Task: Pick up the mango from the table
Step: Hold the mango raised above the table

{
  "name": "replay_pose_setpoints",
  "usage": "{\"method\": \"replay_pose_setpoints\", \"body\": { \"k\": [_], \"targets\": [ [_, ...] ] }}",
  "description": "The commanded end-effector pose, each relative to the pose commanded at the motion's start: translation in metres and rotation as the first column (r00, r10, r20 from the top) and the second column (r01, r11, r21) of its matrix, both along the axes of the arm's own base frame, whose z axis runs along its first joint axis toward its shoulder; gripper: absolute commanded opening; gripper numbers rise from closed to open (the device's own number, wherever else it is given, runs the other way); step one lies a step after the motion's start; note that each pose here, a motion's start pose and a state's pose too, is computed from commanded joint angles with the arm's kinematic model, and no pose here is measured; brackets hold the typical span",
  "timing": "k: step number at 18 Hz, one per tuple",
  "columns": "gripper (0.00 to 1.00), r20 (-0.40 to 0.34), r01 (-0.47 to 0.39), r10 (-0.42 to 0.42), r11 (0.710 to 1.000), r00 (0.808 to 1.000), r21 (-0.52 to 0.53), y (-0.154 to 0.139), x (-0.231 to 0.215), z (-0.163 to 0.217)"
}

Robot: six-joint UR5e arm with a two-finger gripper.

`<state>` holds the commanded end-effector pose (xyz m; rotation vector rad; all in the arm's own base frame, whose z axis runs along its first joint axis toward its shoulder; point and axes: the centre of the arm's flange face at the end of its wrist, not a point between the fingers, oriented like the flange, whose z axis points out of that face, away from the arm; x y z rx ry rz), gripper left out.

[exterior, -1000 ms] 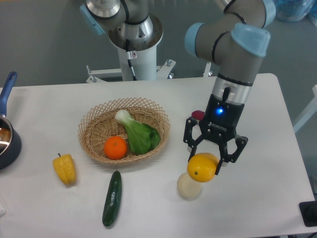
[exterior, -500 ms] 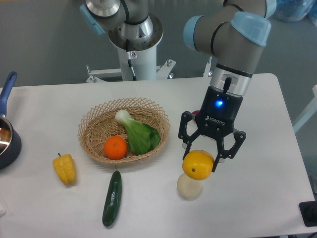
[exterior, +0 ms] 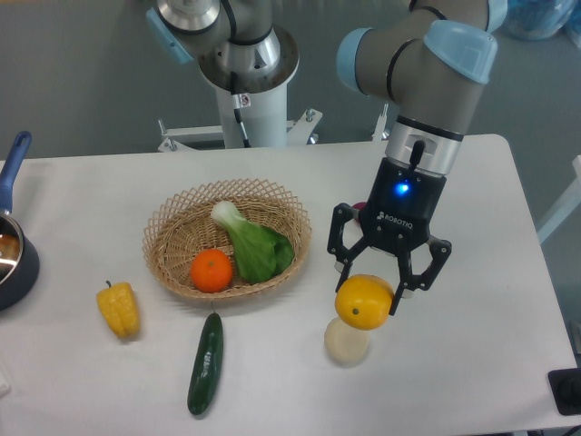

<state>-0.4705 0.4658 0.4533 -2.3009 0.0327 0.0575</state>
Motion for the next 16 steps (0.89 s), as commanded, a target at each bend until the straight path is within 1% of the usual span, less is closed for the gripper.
{"method": "replay_pose_setpoints", "body": {
  "k": [16],
  "targets": [
    [0.13,-0.002,-0.005,0.005,1.0,1.0,0.0,-0.0033,-0.0002,0.0014]
  ]
}}
